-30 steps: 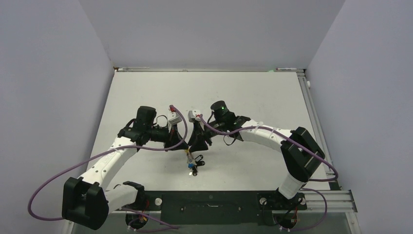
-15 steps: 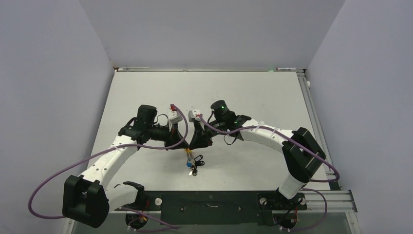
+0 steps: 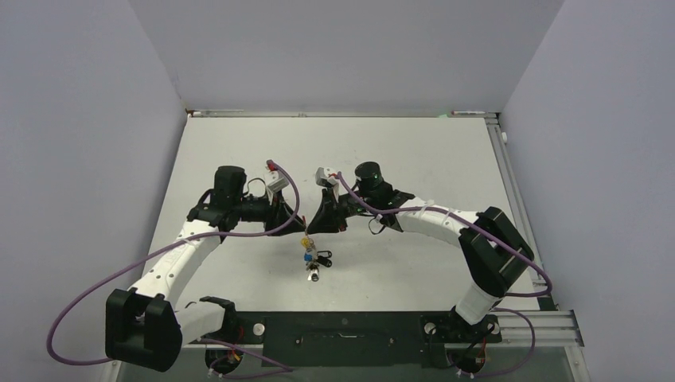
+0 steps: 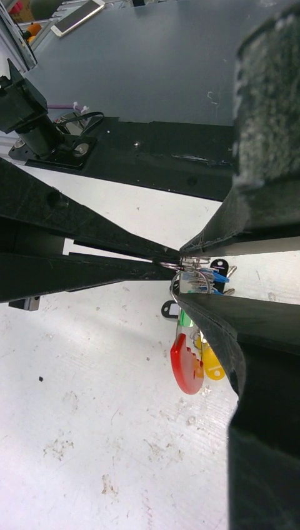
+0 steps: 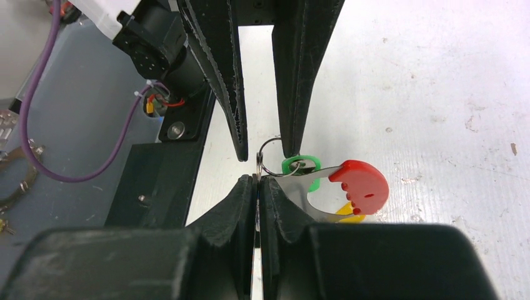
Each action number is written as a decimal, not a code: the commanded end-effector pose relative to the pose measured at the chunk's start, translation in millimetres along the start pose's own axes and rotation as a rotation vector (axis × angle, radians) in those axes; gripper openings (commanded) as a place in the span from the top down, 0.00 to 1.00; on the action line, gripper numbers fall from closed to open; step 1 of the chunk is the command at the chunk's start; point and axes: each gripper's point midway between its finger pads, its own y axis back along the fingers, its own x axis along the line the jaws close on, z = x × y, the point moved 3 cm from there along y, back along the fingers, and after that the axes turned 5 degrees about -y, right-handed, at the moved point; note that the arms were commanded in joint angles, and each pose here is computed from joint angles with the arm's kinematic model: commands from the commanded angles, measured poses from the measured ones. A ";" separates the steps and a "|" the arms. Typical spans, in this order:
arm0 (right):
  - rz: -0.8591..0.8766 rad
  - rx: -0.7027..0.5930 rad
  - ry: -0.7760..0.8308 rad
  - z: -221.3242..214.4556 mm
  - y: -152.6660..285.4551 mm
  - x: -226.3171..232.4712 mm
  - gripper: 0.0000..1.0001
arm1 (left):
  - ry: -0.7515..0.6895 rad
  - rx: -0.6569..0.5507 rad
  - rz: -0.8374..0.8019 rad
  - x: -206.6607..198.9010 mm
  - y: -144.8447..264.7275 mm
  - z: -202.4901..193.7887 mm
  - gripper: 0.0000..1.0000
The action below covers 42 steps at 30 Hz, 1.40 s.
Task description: Remove the keys from the keyring
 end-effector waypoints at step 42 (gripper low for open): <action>0.044 -0.272 0.020 44.6 13.5 17.9 0.95 | -0.199 -0.024 0.027 -0.9 29.1 25.0 0.67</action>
